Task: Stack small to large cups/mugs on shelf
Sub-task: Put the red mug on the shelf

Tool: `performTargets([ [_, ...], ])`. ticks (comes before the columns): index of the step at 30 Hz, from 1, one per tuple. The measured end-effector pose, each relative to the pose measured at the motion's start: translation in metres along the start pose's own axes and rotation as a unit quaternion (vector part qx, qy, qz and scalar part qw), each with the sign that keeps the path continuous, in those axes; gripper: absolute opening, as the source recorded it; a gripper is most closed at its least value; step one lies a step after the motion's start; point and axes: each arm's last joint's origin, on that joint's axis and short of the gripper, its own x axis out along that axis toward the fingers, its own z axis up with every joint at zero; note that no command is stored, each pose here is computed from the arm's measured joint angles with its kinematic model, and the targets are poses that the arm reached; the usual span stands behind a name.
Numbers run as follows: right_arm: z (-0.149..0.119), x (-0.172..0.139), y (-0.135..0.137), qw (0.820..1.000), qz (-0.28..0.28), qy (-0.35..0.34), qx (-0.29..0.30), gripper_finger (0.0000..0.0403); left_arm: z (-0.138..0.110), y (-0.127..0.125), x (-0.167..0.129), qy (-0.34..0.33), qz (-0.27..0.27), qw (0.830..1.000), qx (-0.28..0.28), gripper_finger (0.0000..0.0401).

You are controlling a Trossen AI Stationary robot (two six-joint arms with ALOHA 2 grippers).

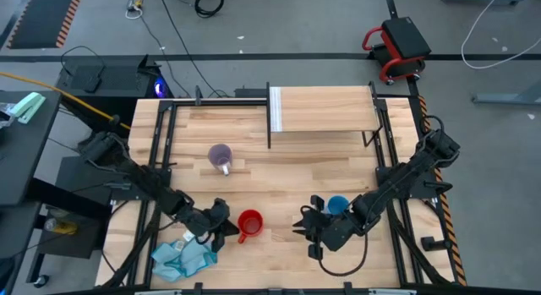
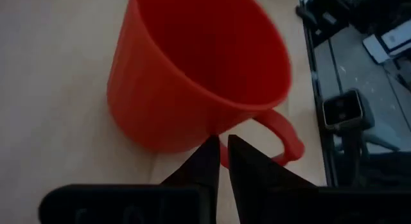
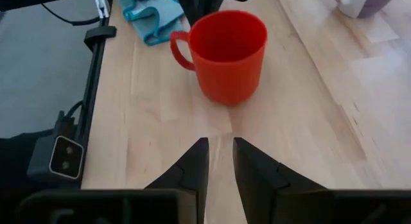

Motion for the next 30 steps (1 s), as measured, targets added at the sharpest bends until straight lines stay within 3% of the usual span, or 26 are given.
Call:
performTargets([
  [6, -0.006, 0.034, -0.005, 1.000, 0.010, 0.027, 0.003, 0.0079, 0.022, -0.005, 0.018, -0.003, -0.001, 0.999, 0.038, 0.0035],
  [12, -0.003, 0.060, -0.017, 0.999, -0.021, 0.042, 0.014, 0.0079, 0.039, 0.002, 0.030, 0.002, 0.026, 0.999, 0.040, 0.0040],
  [30, 0.006, 0.063, -0.042, 0.996, -0.066, 0.061, 0.021, 0.0079, 0.058, 0.021, 0.044, 0.006, 0.043, 0.999, 0.029, 0.0040],
])
